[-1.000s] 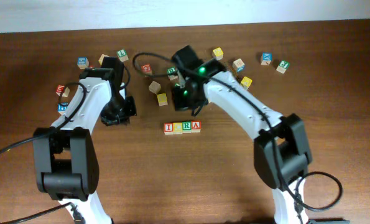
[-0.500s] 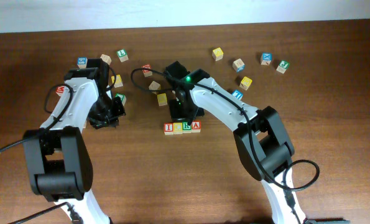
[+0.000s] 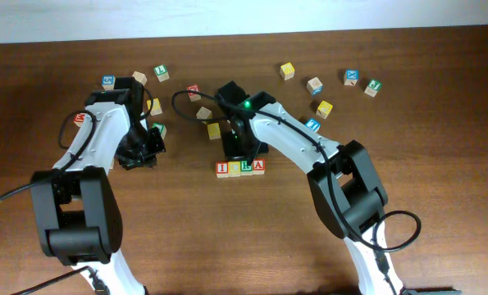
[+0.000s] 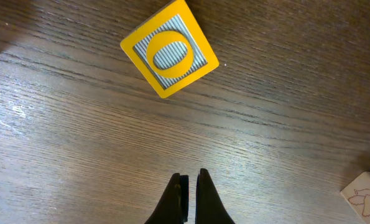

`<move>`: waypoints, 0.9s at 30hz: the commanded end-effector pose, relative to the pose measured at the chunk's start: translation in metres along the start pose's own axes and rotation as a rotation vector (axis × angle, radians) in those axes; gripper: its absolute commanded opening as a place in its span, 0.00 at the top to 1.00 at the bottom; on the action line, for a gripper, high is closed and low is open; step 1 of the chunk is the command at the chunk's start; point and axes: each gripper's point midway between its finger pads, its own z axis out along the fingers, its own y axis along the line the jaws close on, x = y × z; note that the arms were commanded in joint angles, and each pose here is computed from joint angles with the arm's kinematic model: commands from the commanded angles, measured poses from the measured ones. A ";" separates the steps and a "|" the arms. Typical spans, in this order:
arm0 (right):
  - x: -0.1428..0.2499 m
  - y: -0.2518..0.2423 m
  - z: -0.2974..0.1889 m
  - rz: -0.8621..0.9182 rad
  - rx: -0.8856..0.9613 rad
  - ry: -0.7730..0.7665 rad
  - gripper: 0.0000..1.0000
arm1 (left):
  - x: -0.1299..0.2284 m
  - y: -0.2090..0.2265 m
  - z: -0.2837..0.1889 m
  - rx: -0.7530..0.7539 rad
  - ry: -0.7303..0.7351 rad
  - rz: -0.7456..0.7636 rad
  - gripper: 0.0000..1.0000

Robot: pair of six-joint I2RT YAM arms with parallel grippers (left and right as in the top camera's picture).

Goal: Spell out ICRA

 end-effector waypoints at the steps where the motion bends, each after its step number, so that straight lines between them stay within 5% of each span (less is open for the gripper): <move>1: 0.002 0.003 0.008 -0.003 0.013 0.009 0.96 | -0.004 0.000 0.000 -0.008 -0.007 -0.013 1.00; 11: -0.008 0.003 0.004 0.002 0.005 -0.018 0.96 | -0.002 -0.007 0.008 0.021 -0.006 -0.004 1.00; 18: -0.035 -0.022 -0.057 0.083 0.007 -0.040 0.96 | 0.007 -0.036 0.009 0.018 -0.018 0.087 1.00; 27: -0.008 -0.057 -0.040 0.118 0.062 0.087 0.96 | 0.016 -0.069 0.011 0.026 -0.043 0.143 1.00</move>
